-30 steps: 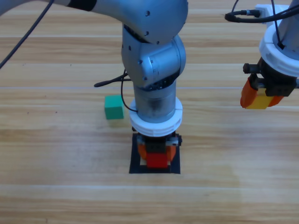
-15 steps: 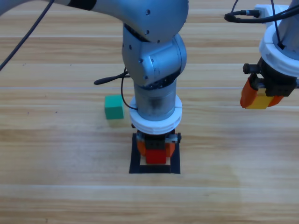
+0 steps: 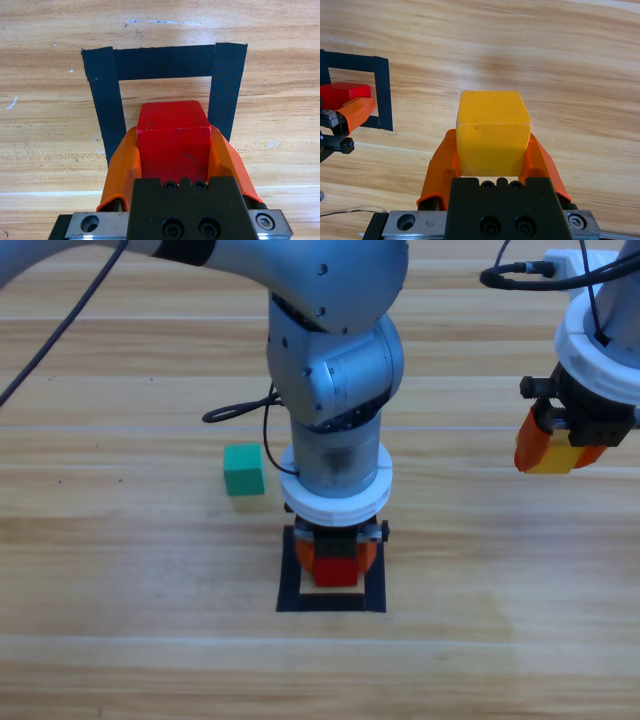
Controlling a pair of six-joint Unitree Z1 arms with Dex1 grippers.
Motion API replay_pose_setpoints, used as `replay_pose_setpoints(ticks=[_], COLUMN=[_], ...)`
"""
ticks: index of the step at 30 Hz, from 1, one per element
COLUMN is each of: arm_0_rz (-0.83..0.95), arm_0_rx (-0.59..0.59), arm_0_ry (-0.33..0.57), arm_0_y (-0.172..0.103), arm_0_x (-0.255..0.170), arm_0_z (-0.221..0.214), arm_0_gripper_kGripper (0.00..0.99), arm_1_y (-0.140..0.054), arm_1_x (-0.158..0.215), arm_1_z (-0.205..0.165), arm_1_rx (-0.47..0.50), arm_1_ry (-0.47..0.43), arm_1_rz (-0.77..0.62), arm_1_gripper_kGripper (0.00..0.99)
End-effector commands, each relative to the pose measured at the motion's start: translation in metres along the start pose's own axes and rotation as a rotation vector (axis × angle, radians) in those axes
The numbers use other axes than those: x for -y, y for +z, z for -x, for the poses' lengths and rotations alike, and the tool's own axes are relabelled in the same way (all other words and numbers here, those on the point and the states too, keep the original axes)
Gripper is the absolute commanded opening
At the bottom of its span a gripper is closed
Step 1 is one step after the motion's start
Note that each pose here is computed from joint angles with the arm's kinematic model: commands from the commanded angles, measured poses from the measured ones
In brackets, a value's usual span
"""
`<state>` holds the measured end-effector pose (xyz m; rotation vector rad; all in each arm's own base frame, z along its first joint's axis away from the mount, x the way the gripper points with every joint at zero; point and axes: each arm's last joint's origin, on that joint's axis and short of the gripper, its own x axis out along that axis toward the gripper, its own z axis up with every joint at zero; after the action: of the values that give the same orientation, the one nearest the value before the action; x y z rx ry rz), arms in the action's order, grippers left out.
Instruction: Stack the blocks in the rectangular block: red at the bottom, yellow in the middle, green on top
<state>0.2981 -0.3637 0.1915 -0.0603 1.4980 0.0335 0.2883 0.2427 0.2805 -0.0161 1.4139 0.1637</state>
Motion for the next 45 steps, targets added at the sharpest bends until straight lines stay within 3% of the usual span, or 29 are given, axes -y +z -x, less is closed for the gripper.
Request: replay_pose_setpoints(ticks=[1,10,15,18,20,24,29,32,38,45], arm_0_rz=[-0.011,-0.003,-0.054,-0.036,-0.014,-0.028,-0.168,-0.255,-0.377,-0.373], arm_0_rx=[-0.01,0.064,0.226,0.321,0.351,0.367,0.392,0.416,0.431,0.398], arm_0_ry=[0.043,0.016,-0.123,-0.16,-0.141,-0.048,0.018,-0.052,-0.288,-0.302], arm_0_y=[-0.009,-0.007,-0.007,0.004,0.01,0.028,0.043,0.047,0.055,0.053], arm_0_x=[0.007,-0.002,-0.014,-0.065,-0.104,-0.178,-0.228,-0.257,-0.33,-0.352], arm_0_z=[-0.013,0.054,0.139,0.202,0.219,0.227,0.236,0.248,0.241,0.221], arm_0_gripper_kGripper=[0.985,0.99,0.99,0.99,0.99,0.99,0.979,0.983,0.99,0.99], arm_1_y=[0.007,0.004,-0.003,-0.015,-0.021,-0.021,-0.019,-0.017,-0.014,-0.014], arm_1_x=[0.006,0.008,0.006,-0.008,-0.021,-0.048,-0.088,-0.111,-0.146,-0.169], arm_1_z=[-0.024,-0.015,-0.001,0.012,0.017,0.014,0.014,0.01,-0.023,-0.055], arm_1_rx=[-0.056,-0.039,0.0,0.038,0.037,-0.022,-0.144,-0.189,-0.242,-0.255], arm_1_ry=[-0.043,-0.032,-0.035,-0.032,-0.036,-0.054,-0.02,-0.023,-0.048,-0.068], arm_1_rz=[-0.019,-0.022,-0.024,0.009,0.016,-0.001,-0.024,-0.029,-0.061,-0.11], arm_1_gripper_kGripper=[0.0,0.0,0.0,0.0,0.0,0.0,0.0,0.0,0.0,0.0])
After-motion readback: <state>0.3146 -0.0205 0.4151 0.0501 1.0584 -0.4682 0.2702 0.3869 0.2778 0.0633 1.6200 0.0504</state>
